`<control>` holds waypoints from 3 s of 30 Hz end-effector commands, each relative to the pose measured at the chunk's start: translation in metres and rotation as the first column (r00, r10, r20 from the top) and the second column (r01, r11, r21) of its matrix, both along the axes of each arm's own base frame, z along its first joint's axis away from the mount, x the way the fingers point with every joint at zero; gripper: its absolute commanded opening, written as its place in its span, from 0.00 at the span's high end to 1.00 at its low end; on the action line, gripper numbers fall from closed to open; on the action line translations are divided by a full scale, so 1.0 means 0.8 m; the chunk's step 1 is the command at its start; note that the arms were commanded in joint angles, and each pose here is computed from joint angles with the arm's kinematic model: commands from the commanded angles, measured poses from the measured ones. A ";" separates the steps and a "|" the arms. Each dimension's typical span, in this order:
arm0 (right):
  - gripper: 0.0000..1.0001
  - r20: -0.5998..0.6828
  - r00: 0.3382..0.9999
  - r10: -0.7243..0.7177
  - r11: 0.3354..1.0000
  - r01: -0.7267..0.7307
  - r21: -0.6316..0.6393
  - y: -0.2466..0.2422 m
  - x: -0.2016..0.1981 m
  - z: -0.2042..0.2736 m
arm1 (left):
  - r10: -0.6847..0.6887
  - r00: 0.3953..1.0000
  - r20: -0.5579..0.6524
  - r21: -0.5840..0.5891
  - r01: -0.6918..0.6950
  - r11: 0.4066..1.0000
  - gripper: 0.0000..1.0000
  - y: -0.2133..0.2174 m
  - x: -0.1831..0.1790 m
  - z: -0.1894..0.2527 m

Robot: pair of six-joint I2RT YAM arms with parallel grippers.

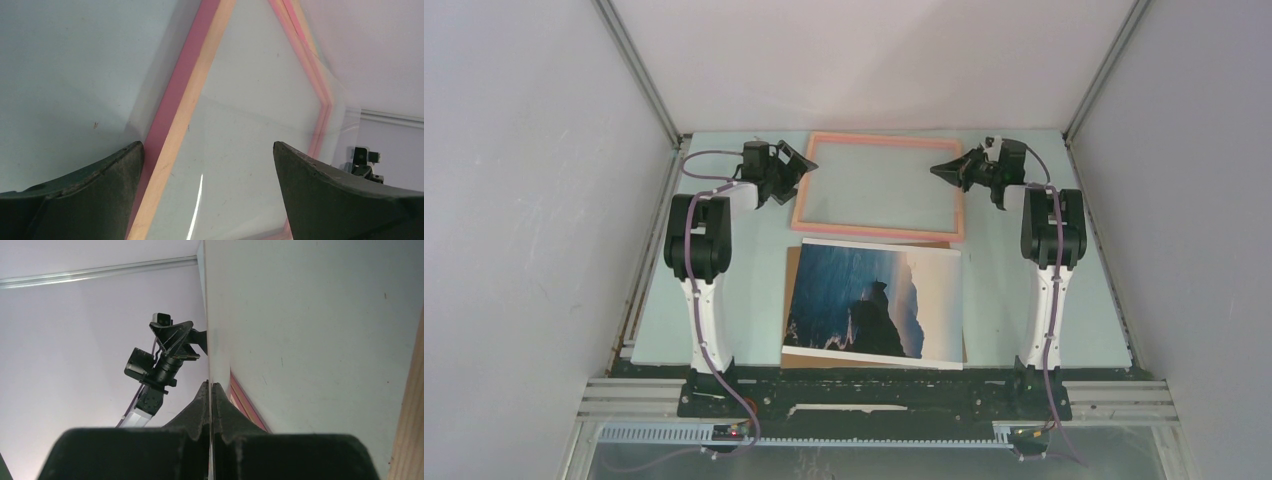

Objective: Put the photo into the frame

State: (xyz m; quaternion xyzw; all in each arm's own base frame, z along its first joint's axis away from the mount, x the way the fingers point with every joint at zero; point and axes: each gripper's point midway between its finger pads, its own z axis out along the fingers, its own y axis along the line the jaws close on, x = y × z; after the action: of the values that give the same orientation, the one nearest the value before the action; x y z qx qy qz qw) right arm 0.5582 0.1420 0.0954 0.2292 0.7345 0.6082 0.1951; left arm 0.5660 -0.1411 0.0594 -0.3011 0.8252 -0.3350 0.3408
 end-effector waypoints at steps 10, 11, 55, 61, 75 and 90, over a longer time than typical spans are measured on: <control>0.76 0.013 0.998 0.059 0.988 -0.057 -0.142 0.011 0.003 -0.008 | -0.031 0.996 0.088 0.007 0.030 1.000 0.00 -0.008 0.004 0.052; 0.73 0.014 0.998 0.057 0.986 -0.054 -0.160 0.010 0.003 -0.009 | -0.031 0.996 0.089 0.011 0.030 0.999 0.00 -0.007 0.004 0.052; 0.00 0.244 0.964 0.109 0.497 0.160 -0.853 0.014 -0.044 0.103 | 0.011 0.981 0.194 0.498 -0.108 0.861 0.00 0.032 -0.041 0.137; 0.00 0.171 0.958 0.231 0.585 0.004 -0.811 0.080 -0.148 0.101 | -0.059 0.983 0.173 0.425 -0.021 0.905 0.00 -0.006 -0.134 0.129; 0.01 -0.018 1.000 0.012 0.712 -0.021 -0.702 -0.015 -0.368 0.013 | -0.419 0.906 0.058 0.188 0.403 0.896 0.00 -0.142 -0.381 0.058; 0.07 -0.042 0.995 -0.093 0.837 0.056 -0.544 -0.068 -0.334 -0.040 | -0.307 0.951 -0.030 0.160 0.308 0.938 0.00 -0.142 -0.398 -0.021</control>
State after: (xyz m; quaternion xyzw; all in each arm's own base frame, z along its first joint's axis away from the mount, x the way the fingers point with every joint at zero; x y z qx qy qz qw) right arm 0.2727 0.0838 0.0588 0.2344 0.8853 0.3289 0.2304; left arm 0.2429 -0.2573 0.0495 -0.1122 0.8971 -0.3110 0.2932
